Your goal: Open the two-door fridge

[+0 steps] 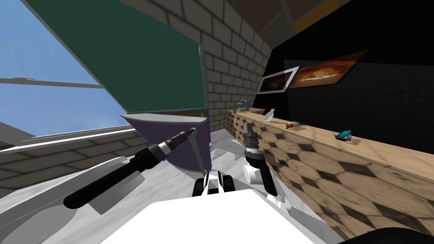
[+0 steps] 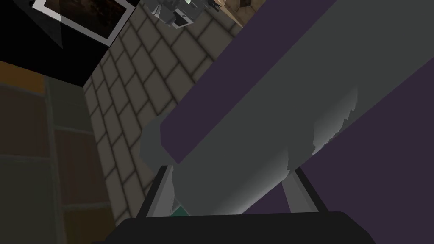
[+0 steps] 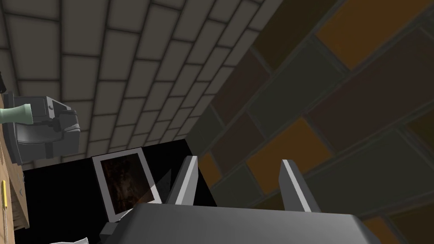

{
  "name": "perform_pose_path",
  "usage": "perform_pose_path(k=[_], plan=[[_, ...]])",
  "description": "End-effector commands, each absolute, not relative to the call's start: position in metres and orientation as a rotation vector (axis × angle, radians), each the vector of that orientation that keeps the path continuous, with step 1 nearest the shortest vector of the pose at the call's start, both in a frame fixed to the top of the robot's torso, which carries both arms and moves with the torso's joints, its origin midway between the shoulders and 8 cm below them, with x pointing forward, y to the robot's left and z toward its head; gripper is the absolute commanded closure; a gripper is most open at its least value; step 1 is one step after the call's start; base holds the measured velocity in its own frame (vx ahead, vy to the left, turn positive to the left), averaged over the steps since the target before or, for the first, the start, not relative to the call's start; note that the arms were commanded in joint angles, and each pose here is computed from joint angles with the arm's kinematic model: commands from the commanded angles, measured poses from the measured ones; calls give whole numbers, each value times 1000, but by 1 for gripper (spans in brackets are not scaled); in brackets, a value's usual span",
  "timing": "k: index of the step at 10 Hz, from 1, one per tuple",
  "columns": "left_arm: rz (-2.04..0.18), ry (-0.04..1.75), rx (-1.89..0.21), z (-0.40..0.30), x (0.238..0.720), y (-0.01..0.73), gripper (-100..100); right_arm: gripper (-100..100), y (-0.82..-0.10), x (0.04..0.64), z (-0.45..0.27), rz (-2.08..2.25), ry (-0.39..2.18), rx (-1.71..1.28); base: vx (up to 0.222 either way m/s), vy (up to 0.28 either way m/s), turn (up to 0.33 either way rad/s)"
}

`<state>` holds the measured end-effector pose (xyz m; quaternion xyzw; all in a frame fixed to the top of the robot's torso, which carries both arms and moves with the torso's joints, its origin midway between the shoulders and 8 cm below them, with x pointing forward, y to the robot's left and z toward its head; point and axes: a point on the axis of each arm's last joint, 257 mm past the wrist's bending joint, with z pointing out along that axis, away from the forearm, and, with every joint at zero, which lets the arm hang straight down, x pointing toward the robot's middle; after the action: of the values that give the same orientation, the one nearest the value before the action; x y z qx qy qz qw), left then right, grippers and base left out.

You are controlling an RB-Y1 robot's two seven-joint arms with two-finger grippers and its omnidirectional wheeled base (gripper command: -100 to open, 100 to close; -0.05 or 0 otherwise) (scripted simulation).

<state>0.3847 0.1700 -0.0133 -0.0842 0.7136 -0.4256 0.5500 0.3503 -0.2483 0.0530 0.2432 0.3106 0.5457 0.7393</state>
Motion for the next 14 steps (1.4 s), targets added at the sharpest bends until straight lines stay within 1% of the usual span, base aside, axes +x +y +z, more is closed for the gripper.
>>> perform_pose_path(k=[1,4,7,11,14], plan=[[-1047,1703,-157,-13,377,159,100,0,-248,350,53,1197,682,533,-246,227,-155],[-1086,1716,-118,-13,370,148,100,0,-248,350,53,1197,682,534,-253,169,-102],[-1086,1703,-99,-8,371,149,100,0,-248,350,53,1197,682,534,-96,106,-75],[-1139,1719,-35,-9,358,135,100,0,-248,350,53,1197,682,533,-190,193,-128],[-1157,1724,-15,-9,354,131,100,0,-248,350,53,1197,682,534,-174,143,-84]])
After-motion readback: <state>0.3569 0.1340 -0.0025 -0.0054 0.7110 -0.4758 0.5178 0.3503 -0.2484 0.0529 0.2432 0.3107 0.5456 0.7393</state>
